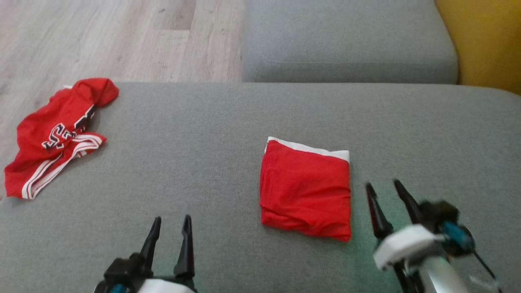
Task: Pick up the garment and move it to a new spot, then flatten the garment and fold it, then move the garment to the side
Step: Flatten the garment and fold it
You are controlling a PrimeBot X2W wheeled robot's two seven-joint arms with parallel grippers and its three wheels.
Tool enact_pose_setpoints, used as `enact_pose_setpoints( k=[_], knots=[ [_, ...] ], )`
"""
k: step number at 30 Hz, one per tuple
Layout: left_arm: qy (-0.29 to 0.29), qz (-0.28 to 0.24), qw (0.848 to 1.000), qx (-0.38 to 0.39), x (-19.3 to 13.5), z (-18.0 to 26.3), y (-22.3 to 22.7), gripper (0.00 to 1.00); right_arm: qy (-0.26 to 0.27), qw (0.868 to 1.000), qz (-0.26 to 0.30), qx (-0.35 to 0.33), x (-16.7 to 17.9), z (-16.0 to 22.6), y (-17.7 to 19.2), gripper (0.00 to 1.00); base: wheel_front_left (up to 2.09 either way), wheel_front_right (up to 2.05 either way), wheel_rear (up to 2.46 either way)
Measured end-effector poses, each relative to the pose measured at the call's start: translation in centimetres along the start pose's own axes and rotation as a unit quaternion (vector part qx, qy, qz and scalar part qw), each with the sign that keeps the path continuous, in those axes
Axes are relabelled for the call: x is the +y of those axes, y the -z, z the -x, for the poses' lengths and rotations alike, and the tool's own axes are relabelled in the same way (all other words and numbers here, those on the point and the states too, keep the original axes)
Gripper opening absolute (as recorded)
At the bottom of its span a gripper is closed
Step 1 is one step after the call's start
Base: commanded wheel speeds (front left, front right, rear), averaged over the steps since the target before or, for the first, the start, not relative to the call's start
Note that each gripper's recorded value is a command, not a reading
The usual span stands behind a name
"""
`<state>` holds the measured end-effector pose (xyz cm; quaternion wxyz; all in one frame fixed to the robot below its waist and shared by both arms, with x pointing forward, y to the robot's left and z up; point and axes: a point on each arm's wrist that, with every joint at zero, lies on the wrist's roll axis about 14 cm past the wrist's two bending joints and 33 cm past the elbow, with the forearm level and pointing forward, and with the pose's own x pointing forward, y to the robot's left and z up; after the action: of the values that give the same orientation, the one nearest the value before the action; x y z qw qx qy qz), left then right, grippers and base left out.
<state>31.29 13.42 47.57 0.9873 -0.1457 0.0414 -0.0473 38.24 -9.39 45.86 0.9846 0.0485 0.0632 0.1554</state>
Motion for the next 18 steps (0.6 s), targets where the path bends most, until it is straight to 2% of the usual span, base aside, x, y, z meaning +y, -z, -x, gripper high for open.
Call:
enact_pose_setpoints(
  k=[9,18],
  knots=[
    [-0.019,-0.007,1.000,0.021,1.3,1.3,1.6,1.00,0.028,0.999,-0.020,-0.017,-0.6,3.9,0.6,1.00,0.00,0.00,0.00],
    [-0.023,-0.010,1.000,0.017,1.5,1.4,1.4,1.00,0.029,0.999,-0.021,-0.028,-0.6,4.1,-0.5,1.00,0.00,0.00,0.00]
  ],
)
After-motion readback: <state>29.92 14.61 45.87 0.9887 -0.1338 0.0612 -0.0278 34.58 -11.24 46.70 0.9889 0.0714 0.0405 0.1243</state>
